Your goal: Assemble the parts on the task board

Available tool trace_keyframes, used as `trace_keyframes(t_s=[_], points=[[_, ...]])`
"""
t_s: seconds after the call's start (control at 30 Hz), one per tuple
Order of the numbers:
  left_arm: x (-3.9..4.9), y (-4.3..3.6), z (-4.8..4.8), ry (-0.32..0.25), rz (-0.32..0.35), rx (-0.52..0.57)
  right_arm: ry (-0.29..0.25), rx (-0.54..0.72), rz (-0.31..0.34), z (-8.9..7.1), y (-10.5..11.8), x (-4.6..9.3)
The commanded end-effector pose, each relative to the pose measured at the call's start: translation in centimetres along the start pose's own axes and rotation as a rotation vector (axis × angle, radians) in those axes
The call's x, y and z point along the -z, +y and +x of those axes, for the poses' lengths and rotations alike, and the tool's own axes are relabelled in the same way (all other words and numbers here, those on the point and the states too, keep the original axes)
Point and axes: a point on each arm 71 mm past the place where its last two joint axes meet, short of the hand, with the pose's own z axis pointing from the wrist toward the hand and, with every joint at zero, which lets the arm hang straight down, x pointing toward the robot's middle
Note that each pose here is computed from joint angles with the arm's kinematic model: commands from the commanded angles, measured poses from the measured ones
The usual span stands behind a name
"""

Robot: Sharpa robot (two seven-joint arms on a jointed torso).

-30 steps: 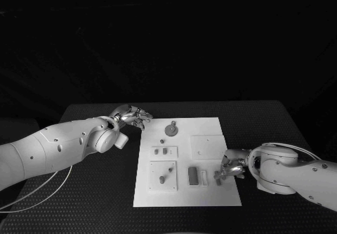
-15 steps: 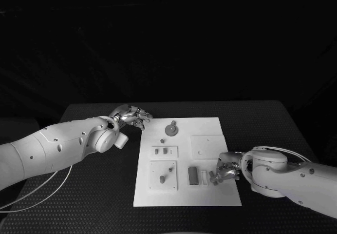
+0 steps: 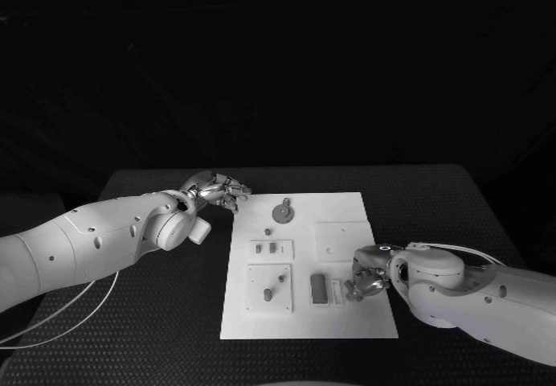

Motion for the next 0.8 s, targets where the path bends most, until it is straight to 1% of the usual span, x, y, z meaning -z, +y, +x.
trace_keyframes(t_s=[0.03, 0.17, 0.27, 0.47, 0.53, 0.63, 0.8], points=[[-0.04, -0.16, 0.22, 0.017, 0.006, 0.008, -0.031, 0.057, 0.024, 0.59, -0.29, -0.23], [-0.03, -0.15, 0.2, 0.016, 0.006, 0.008, -0.038, 0.054, 0.02, 0.52, -0.11, -0.24], [-0.03, -0.15, 0.21, 0.017, 0.006, 0.008, -0.024, 0.037, 0.012, 0.62, -0.01, -0.23], [-0.03, -0.15, 0.22, 0.017, 0.006, 0.008, 0.051, -0.104, -0.01, 1.18, -0.03, -0.15], [-0.03, -0.15, 0.22, 0.017, 0.006, 0.008, 0.067, -0.165, -0.009, 1.3, -0.11, -0.12], [-0.03, -0.15, 0.22, 0.018, 0.005, 0.009, 0.07, -0.253, 0.001, 1.33, -0.26, -0.09], [-0.01, -0.14, 0.18, 0.017, 0.005, 0.008, 0.068, -0.314, 0.025, 1.37, -0.59, 0.08]])
